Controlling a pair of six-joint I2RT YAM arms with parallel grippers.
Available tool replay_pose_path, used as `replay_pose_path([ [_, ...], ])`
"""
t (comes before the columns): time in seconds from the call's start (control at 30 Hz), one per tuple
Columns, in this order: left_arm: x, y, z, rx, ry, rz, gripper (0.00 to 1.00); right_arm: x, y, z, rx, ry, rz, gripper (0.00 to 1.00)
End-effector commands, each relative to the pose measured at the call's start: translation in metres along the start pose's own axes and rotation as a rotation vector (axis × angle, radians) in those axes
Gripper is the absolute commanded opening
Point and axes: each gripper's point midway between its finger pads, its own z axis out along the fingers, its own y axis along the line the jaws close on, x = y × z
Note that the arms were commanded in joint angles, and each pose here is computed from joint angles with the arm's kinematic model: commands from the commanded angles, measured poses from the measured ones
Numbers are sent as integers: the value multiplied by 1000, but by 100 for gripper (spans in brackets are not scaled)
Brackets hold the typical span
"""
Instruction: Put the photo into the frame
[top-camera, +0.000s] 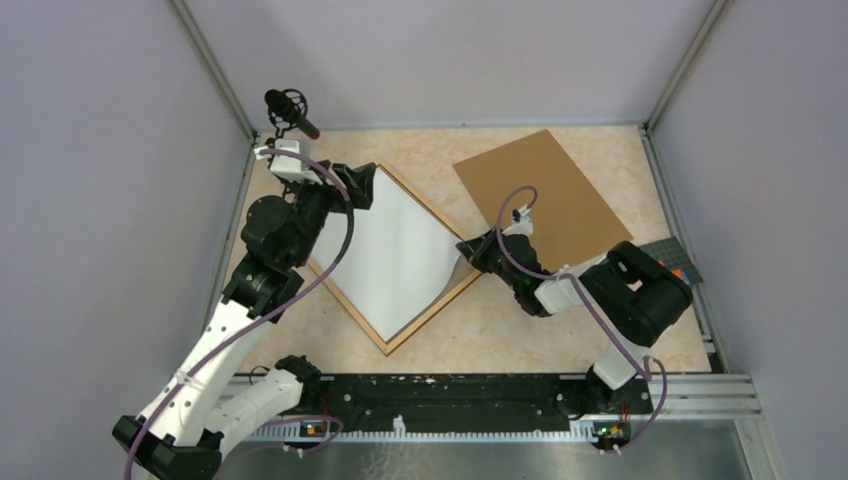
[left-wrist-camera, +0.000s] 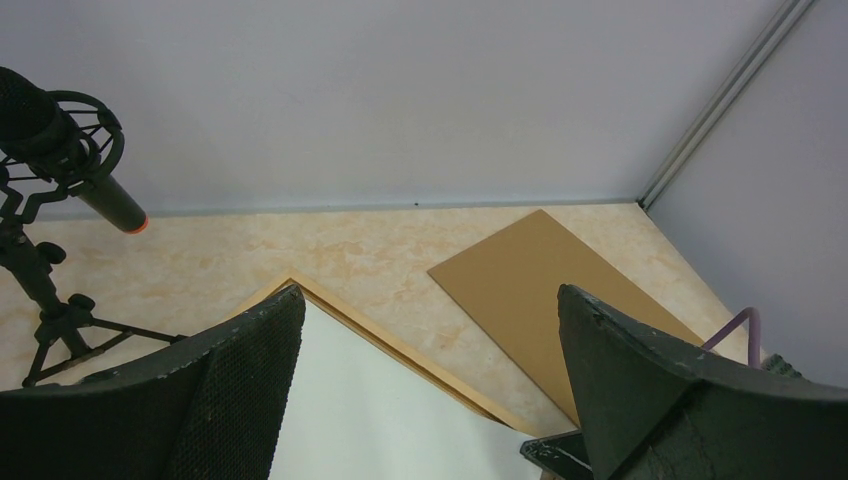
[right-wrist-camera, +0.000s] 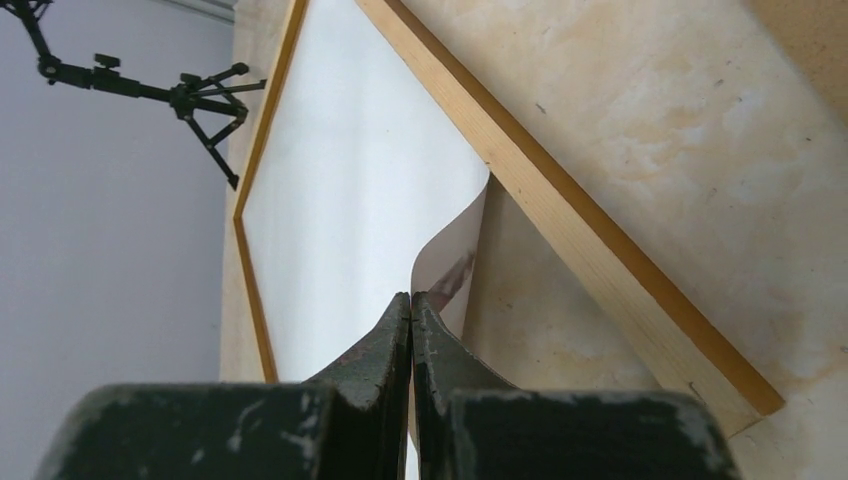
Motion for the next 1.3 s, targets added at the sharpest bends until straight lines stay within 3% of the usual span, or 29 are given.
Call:
replay_pose_path([
  [0.0,-11,-4,2,17,-47,-17,99,-13,10,1,55,-41,-91,5],
  [0.17,-11,-4,2,20,-46,-18,99,-25,-2,-9,249,-8,-284,40],
  [0.27,-9,-3,3,11,-43,-12,99,-45,0,-27,326,48,-554,58],
  [0.37,-7,-1,4,5,-39,-11,99,-90,-16,-72,532,40,-794,81],
  [0.5,-9,-10,1,47,-40,-32,99,-148,-15,-124,666,3,-1020,97],
  [0.6,-6,-12,3,56,-30,-42,99,-176,-24,-145,725,-10,-1030,98],
  [0.7,5,-14,7,65,-4,-55,99,-199,-33,-157,810,-42,-927,99],
  [0.87,51,-34,25,143,136,-111,99,-200,-38,-124,641,44,-661,98],
  [0.93,91,-55,37,236,273,-134,99,-202,-41,-103,544,68,-633,97],
  [1.03,158,-89,45,372,567,-193,99,-227,-50,-80,554,31,-614,97],
  [1.13,206,-122,42,506,815,-342,99,-266,-69,-69,585,-12,-487,96],
  [1.27,240,-169,39,617,959,-536,99,-294,-93,-57,510,-50,-348,95],
])
